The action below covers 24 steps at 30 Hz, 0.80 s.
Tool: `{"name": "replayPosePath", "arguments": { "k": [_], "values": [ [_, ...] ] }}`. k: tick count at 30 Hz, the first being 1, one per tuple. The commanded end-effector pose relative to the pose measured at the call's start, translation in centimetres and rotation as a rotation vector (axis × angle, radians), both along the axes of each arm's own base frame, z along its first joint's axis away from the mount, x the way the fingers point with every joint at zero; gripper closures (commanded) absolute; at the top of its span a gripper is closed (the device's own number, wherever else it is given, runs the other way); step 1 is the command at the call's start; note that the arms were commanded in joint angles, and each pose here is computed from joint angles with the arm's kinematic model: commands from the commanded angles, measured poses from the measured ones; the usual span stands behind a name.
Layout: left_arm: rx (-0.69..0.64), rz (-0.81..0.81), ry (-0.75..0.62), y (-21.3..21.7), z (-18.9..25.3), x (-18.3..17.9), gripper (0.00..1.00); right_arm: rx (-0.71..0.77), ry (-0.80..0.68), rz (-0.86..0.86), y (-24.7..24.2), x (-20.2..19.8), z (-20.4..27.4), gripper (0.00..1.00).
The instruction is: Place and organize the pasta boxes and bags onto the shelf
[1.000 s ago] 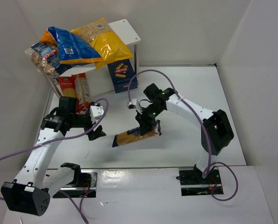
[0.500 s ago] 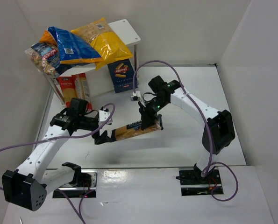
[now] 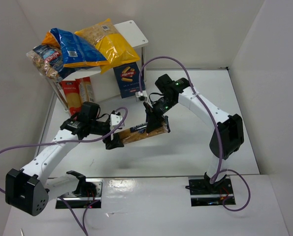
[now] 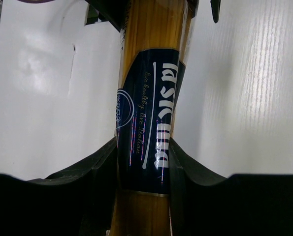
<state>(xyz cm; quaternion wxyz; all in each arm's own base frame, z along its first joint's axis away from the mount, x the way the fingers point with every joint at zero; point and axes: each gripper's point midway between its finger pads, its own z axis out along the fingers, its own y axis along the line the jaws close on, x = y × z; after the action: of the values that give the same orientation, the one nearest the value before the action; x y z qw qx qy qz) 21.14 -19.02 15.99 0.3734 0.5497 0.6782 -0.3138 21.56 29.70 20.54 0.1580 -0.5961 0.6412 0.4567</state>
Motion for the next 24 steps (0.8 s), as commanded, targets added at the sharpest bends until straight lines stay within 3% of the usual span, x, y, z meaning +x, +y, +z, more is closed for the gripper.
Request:
{"name": "replayPosePath", "arguments": {
  "k": [1,22,24],
  "values": [
    [-0.051,-0.002,-0.048,-1.0,1.2,1.4,0.0,0.164,0.029,0.061,1.2,-1.7,4.8,1.0],
    [-0.104,-0.145,0.093,-4.3,0.4,0.0,0.0,0.192,0.049,0.064,1.7,-1.0,5.2,1.0],
    [-0.1,-0.154,0.105,-4.7,0.2,0.2,0.04,0.192,0.049,0.064,1.7,-1.0,5.2,1.0]
  ]
}}
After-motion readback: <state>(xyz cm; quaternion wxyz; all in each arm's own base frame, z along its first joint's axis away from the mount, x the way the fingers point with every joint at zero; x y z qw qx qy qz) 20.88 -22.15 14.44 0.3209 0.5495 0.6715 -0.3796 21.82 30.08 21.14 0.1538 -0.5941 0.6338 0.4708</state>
